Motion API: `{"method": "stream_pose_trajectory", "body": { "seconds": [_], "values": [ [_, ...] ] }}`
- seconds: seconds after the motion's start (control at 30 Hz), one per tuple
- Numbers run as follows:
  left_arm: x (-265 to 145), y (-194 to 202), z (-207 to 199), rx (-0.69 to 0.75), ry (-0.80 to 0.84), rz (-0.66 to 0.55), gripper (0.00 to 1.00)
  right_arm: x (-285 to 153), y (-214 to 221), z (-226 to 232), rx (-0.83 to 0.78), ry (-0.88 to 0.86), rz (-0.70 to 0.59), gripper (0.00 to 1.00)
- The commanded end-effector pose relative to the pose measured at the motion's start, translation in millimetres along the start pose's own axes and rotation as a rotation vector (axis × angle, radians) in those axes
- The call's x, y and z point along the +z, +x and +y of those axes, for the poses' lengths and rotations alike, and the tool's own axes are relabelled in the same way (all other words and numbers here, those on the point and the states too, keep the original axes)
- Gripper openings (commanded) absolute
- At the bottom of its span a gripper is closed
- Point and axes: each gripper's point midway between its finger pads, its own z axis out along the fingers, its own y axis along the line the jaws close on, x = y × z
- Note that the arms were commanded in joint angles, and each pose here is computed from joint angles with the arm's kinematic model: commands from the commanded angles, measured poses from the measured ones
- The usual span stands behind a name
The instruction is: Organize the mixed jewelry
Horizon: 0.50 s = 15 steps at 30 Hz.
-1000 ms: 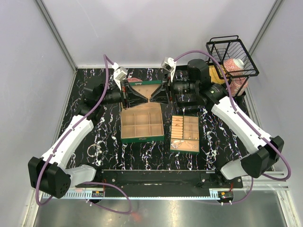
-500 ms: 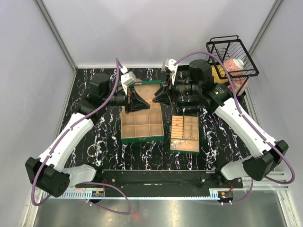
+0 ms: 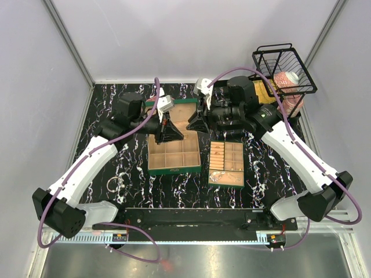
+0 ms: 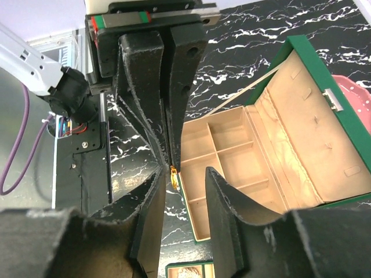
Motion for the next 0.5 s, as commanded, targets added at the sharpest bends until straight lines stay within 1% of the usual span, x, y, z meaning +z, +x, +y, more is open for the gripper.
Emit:
{"method": "stream_pose_trajectory", "body": {
  "seconds": [0.0,0.27,0.47],
  "values": [
    [-2,-20,1,0.084,-0.031,-0.024,0.0,-3,-1,11,-0.044,-0.017,0.003,0.4],
    [-1,-19,3,0.095,-0.044,-0.018,0.0,7,22,14,-0.05,-0.034,0.047,0.4],
    [-2,-19,2,0.1,-0.044,-0.02,0.0,13,29,16,-0.056,-0.042,0.067,0.39]
  ]
}}
